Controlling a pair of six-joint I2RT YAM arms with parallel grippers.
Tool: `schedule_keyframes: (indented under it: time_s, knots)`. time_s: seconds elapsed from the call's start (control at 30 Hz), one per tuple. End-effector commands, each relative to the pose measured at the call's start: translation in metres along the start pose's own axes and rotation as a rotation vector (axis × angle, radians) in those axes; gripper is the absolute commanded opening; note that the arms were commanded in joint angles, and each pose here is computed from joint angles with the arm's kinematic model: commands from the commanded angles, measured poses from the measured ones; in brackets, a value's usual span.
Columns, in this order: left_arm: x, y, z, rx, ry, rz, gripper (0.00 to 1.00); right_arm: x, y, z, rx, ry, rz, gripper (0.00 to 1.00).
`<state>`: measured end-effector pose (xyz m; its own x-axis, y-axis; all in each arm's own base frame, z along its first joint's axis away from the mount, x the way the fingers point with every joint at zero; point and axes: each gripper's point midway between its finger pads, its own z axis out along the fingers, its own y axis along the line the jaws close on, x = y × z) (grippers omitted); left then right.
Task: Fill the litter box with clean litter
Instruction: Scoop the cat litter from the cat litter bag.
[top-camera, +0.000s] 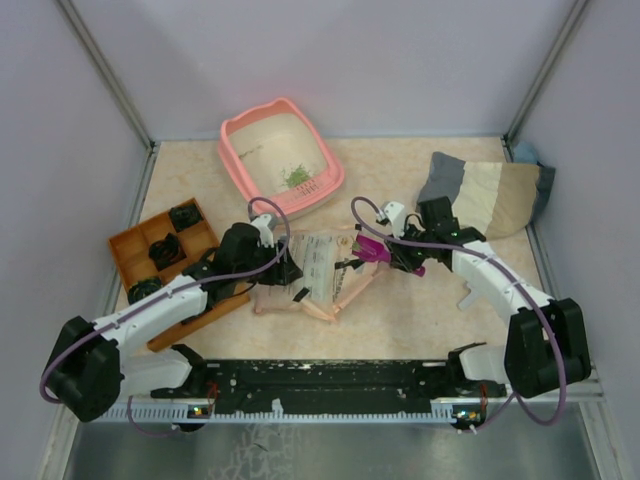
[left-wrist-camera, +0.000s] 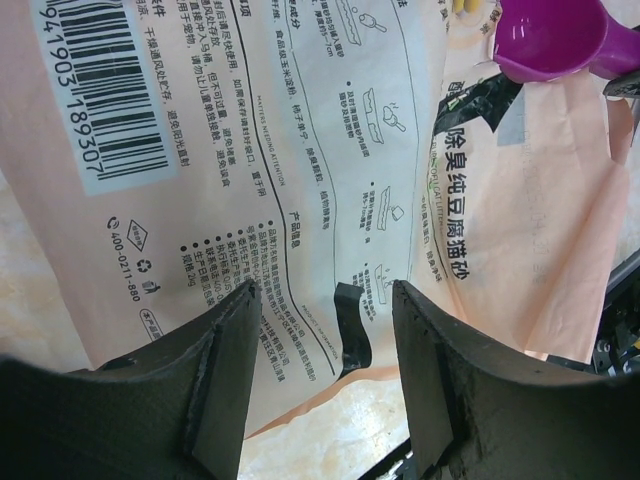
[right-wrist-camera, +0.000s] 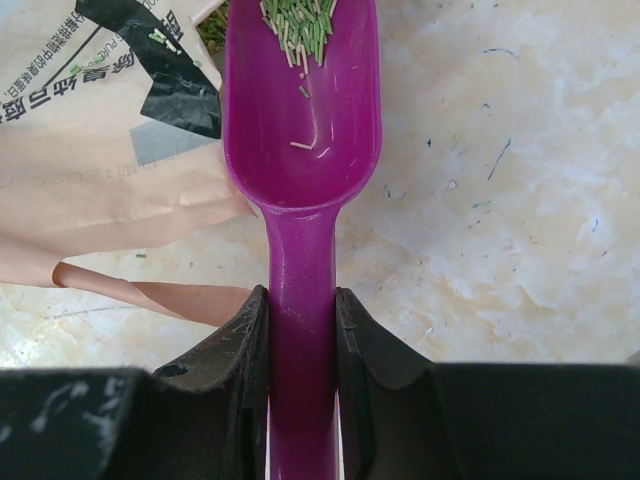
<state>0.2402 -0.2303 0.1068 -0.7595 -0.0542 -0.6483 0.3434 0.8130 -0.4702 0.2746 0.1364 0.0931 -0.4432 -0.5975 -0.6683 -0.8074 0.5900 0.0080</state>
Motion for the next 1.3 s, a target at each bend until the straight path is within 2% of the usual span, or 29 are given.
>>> schedule_keyframes:
  time_s: [0.0,0.13,0.47,0.83,1.27]
  knots:
    - [-0.01,-0.005,-0.001,0.016,-0.006,0.019,0.61,-0.006,-0.002,-0.013,0.021,-0.051,-0.016,0.0]
    - [-0.011,-0.006,-0.002,0.018,-0.006,0.024,0.61,0.0,-0.002,-0.013,0.019,-0.05,-0.003,0.0]
    - [-0.014,-0.009,-0.005,0.021,-0.001,0.038,0.62,-0.001,-0.003,-0.018,0.0,-0.142,0.048,0.0]
    - [-0.017,-0.011,-0.008,0.025,-0.006,0.044,0.62,-0.01,0.006,-0.018,-0.053,-0.211,0.029,0.0]
    - [-0.018,-0.013,-0.007,0.034,-0.003,0.052,0.62,0.004,0.005,-0.015,-0.046,-0.163,0.073,0.0]
